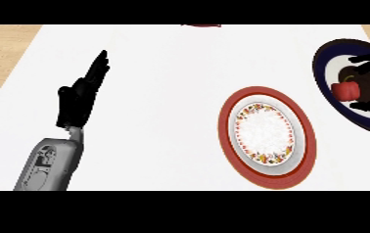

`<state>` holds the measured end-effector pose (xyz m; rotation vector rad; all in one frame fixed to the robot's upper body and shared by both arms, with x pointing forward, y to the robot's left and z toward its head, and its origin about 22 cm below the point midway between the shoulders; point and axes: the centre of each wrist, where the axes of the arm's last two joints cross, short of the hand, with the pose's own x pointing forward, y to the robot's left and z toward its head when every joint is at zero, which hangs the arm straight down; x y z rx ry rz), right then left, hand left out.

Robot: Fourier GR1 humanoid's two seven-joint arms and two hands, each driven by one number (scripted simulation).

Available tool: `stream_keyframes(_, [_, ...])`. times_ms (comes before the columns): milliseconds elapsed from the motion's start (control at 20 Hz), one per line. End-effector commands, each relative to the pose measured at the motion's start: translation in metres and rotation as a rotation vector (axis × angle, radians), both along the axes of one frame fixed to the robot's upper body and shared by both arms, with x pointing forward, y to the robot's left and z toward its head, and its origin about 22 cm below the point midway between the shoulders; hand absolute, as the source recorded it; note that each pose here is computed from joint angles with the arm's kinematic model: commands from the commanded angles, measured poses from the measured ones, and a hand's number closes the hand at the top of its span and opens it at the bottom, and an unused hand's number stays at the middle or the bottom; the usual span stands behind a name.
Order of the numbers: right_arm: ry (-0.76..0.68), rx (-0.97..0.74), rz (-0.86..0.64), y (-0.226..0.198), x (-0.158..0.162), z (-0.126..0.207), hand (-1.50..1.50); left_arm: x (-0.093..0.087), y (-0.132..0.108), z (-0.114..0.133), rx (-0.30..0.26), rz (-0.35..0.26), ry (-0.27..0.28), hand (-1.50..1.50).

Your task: Pick the bell pepper from the plate and place it in the plate

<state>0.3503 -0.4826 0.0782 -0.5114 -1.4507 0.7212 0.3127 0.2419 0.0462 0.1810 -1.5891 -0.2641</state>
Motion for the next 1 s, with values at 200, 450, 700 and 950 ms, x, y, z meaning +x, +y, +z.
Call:
stream_keyframes(200, [-0.064, 0.326, 0.001, -0.001, -0.002, -0.007, -1.50, -0.005, -0.002, -0.003, -0.016, -0.001, 0.013, 0.00])
stream_keyframes(450, [-0.146, 0.514, -0.170, -0.028, -0.012, 0.022, -1.50, -0.003, 0.003, -0.007, -0.008, 0.004, -0.003, 0.00])
stream_keyframes(700, [-0.178, 0.549, -0.335, -0.074, -0.056, 0.035, -1.50, -0.005, -0.007, 0.001, -0.014, 0.006, -0.013, 0.00])
stream_keyframes(950, [-0.207, 0.618, -0.366, -0.095, -0.087, 0.032, -1.50, 0.002, 0.003, 0.004, -0.018, 0.006, -0.011, 0.00])
